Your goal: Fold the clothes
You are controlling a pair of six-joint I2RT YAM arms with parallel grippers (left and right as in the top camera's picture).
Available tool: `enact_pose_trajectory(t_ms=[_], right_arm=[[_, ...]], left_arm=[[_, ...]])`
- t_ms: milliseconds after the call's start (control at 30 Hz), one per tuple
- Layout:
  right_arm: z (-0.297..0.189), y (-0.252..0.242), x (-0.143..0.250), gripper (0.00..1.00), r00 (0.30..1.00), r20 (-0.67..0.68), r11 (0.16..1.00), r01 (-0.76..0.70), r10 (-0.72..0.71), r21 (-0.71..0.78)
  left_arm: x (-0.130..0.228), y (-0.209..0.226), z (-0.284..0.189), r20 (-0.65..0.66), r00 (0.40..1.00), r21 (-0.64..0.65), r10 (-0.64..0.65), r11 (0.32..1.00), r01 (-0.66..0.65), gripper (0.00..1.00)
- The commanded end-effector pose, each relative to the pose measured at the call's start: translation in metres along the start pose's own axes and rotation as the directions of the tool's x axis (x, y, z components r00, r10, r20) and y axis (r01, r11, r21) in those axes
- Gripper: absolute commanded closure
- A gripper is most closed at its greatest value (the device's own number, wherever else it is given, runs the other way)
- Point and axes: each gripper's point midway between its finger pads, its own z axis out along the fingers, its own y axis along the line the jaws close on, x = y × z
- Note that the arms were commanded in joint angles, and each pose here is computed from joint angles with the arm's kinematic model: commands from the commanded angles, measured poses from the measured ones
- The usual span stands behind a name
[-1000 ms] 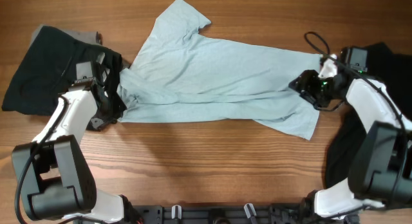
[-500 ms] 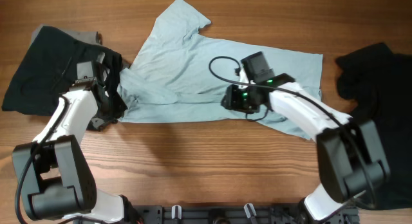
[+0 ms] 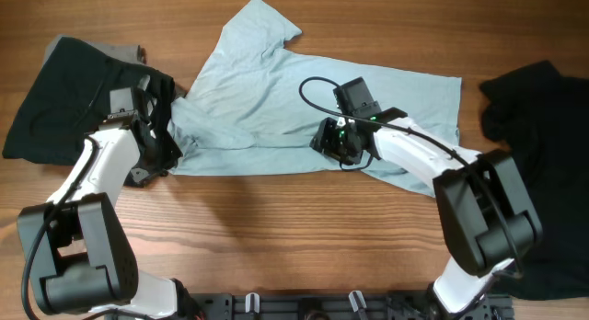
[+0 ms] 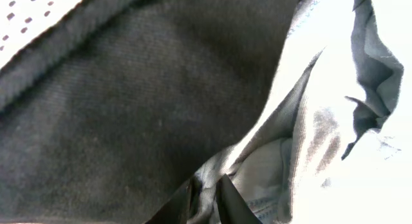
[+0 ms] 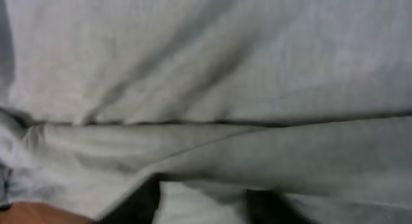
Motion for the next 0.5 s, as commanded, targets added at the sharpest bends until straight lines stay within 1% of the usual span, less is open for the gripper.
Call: enact_pose_trajectory(t_ms=[0, 33, 67, 133, 300, 367, 400, 433, 467], right_arm=[[0.008, 0.003, -0.011, 0.84, 0.999, 0.034, 0.999, -0.043, 0.043, -0.011], [0.007, 0.011, -0.015, 0.92, 0.999, 0.046, 0.999, -0.017, 0.019, -0.046], [0.005, 0.022, -0.018, 0.96, 0.998, 0.055, 0.995, 0.016, -0.011, -0.096], [-0.005, 0.041, -0.028, 0.96, 0.997, 0.079, 0.982, 0.023, -0.008, -0.189], [-0.025, 0.037, -0.067, 0.96, 0.983, 0.168, 0.968, -0.036, 0.08, -0.25], [-0.034, 0.038, -0.087, 0.96, 0.97, 0.224, 0.959, -0.023, 0.09, -0.282], [-0.038, 0.038, -0.095, 0.88, 0.964, 0.249, 0.954, -0.014, 0.092, -0.298], [-0.04, 0.038, -0.099, 0.62, 0.961, 0.26, 0.952, -0.013, 0.096, -0.305], [-0.042, 0.037, -0.101, 0.4, 0.961, 0.26, 0.95, -0.014, 0.099, -0.311]], left_arm=[[0.001, -0.002, -0.003, 0.007, 1.0, 0.01, 0.022, 1.0, -0.022, 0.88], [0.001, -0.002, -0.003, 0.007, 1.0, 0.01, 0.022, 1.0, -0.022, 0.88], [0.001, -0.002, -0.003, 0.007, 1.0, 0.01, 0.022, 1.0, -0.022, 0.87], [0.001, -0.002, -0.003, 0.006, 1.0, 0.01, 0.022, 1.0, -0.022, 0.87], [0.001, -0.002, -0.003, 0.007, 1.0, 0.009, 0.022, 1.0, -0.022, 0.87], [0.001, -0.002, -0.003, 0.007, 1.0, 0.009, 0.022, 1.0, -0.022, 0.87], [0.001, -0.002, -0.003, 0.006, 1.0, 0.01, 0.022, 1.0, -0.022, 0.87], [0.001, -0.002, -0.003, 0.007, 1.0, 0.01, 0.021, 1.0, -0.021, 0.87], [0.001, -0.002, -0.003, 0.007, 1.0, 0.009, 0.022, 1.0, -0.022, 0.87]])
